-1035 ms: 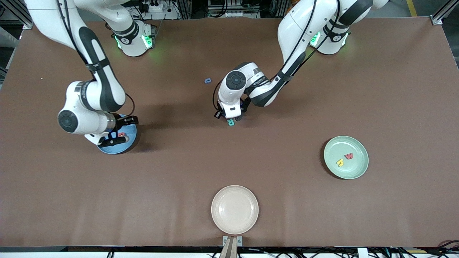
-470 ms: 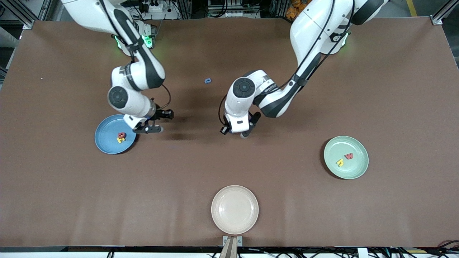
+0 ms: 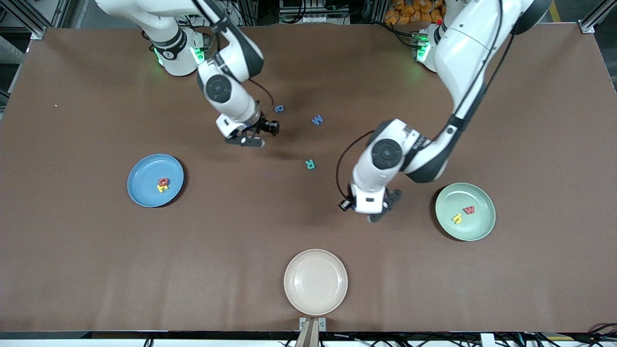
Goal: Sort uppercase to blue plate, lowercase to green plate
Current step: 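Carry the blue E to the green plate while the right gripper withdraws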
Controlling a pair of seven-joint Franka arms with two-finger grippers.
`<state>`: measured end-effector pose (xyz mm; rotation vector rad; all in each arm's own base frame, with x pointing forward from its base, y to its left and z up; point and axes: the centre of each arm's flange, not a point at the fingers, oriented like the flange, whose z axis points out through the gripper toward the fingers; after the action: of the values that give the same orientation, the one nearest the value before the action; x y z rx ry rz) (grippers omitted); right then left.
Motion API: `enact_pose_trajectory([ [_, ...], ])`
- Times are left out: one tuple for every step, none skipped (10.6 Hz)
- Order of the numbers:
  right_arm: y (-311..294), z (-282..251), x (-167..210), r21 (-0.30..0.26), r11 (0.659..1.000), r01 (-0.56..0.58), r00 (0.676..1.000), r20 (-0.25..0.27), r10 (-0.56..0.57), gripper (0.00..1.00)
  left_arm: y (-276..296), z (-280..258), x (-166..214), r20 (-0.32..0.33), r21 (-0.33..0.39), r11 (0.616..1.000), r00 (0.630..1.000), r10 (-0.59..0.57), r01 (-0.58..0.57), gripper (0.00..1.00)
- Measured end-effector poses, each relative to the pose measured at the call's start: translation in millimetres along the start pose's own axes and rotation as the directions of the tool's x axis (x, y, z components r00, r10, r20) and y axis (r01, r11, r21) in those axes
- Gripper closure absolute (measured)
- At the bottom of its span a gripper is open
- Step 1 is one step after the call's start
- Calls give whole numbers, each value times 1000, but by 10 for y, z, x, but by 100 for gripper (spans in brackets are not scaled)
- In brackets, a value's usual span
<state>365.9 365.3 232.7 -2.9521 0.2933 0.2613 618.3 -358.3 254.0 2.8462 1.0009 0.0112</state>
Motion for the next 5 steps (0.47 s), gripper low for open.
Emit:
enact_pose_trajectory([
  [-102,46,-182,-2,1000,0,1000,5,0,37,-103,-24,209,1,17,997,998,71,-71,73],
  [-164,79,-318,-6,1000,12,1000,12,-11,37,-219,-62,413,6,41,989,990,143,-144,73],
  [-197,125,-447,-16,999,35,999,19,-34,37,-363,-123,661,14,61,975,977,213,-214,73],
  [-198,174,-565,-32,997,64,998,23,-63,37,-532,-204,942,22,75,958,961,275,-276,73],
  [-161,218,-642,-53,995,86,996,22,-85,37,-708,-278,1212,30,83,940,943,331,-332,73],
])
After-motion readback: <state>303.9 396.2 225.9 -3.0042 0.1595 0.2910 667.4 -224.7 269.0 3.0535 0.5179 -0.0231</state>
